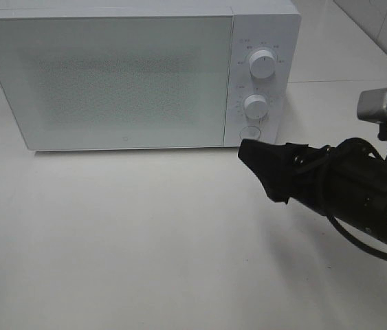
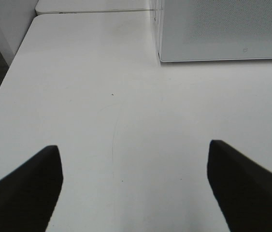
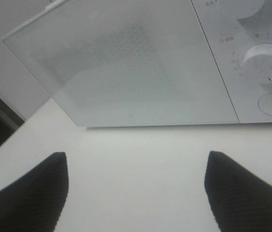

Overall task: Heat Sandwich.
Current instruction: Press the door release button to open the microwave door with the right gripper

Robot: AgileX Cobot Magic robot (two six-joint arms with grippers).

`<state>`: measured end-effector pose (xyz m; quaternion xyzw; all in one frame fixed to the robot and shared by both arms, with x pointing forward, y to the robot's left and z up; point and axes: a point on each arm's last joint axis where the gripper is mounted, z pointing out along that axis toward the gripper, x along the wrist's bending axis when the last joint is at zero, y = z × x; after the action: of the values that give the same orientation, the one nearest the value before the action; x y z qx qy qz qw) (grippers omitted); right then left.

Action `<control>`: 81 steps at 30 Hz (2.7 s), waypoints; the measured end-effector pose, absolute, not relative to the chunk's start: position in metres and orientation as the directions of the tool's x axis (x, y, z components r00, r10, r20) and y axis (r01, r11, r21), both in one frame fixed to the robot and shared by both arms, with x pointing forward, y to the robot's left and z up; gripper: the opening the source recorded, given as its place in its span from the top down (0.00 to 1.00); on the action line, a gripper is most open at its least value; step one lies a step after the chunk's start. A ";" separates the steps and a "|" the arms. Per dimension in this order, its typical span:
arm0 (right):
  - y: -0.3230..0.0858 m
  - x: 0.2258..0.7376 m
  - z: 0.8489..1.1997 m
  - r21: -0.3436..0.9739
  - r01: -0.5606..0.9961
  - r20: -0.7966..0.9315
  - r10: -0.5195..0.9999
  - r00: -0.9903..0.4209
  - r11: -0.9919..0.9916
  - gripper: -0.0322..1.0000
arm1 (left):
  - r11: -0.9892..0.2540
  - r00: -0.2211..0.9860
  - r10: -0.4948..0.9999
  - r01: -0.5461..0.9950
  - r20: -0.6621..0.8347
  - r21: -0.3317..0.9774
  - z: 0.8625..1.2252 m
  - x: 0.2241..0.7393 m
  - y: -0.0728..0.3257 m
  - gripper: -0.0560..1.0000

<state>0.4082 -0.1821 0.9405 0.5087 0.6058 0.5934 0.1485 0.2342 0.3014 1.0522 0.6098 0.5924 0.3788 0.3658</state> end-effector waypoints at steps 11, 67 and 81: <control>-0.182 0.413 0.955 0.819 0.556 0.165 0.871 -0.463 0.141 0.23 | -0.031 0.011 1.000 0.445 0.029 0.895 1.052 0.234 0.301 0.23; -0.298 0.238 1.048 0.816 0.577 0.091 0.987 -0.134 0.003 0.23 | -0.031 0.011 1.000 0.445 0.029 0.895 1.052 0.234 0.301 0.23; -0.301 0.229 1.047 0.855 0.511 0.004 0.983 -0.182 0.091 0.25 | -0.031 0.011 1.000 0.445 0.029 0.895 1.052 0.234 0.301 0.23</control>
<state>0.2291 -0.3009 1.0472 0.5582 0.6693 0.3782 0.3121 0.2342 0.3014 1.0522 0.6098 0.5924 0.3788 0.3658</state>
